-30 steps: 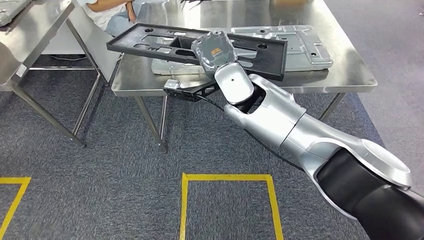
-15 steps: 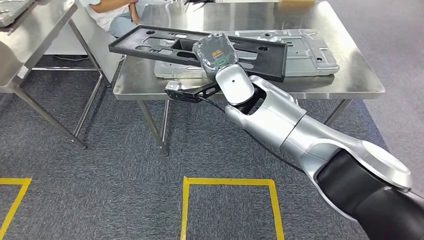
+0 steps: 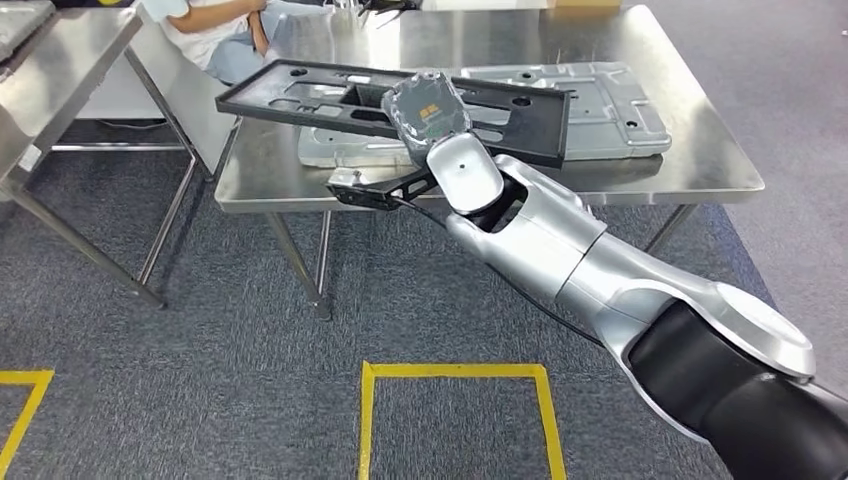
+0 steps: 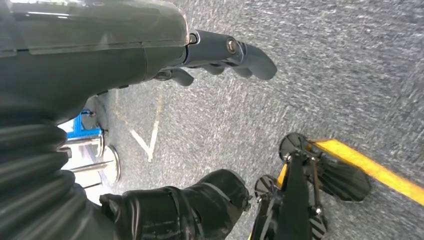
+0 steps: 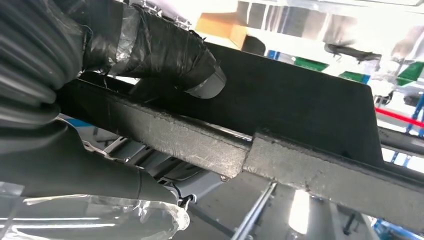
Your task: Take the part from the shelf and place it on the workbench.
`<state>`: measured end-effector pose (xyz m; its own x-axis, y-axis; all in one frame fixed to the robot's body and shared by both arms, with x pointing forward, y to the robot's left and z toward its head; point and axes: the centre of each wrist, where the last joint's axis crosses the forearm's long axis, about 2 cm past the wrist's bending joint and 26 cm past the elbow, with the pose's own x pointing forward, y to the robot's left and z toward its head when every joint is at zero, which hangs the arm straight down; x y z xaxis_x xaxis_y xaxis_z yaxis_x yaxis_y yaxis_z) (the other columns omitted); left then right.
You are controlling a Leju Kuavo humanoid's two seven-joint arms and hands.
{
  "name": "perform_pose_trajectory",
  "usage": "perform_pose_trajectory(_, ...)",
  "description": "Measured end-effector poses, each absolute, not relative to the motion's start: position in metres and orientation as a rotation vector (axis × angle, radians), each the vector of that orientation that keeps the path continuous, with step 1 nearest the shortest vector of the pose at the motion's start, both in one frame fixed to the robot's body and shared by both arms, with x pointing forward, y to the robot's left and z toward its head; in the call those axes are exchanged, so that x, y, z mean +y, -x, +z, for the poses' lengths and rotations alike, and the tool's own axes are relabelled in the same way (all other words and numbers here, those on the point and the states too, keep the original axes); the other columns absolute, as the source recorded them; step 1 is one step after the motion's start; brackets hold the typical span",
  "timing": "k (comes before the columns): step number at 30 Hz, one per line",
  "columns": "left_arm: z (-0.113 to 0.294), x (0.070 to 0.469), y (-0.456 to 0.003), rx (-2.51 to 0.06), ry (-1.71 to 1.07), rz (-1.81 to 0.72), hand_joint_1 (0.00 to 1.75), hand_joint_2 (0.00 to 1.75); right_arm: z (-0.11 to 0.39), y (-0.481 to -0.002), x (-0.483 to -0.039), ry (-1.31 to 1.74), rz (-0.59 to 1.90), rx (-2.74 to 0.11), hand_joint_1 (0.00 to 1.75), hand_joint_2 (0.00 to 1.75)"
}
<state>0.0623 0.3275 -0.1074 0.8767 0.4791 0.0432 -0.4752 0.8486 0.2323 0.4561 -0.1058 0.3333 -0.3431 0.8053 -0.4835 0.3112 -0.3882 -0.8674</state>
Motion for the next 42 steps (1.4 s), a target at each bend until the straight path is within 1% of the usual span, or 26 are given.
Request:
perform_pose_trajectory(6, -0.107, 0.327, -0.062, 0.013, -0.243, 0.502, 0.0, 1.75, 0.338, -0.457, -0.104, 1.517, 1.78, -1.461, 1.75, 1.75)
perform_pose_trajectory(42, -0.108, 0.326, -0.061, 0.022, -0.247, 0.493, 0.0, 1.75, 0.322, -0.457, -0.107, 1.481, 1.796, -1.434, 1.75, 1.75)
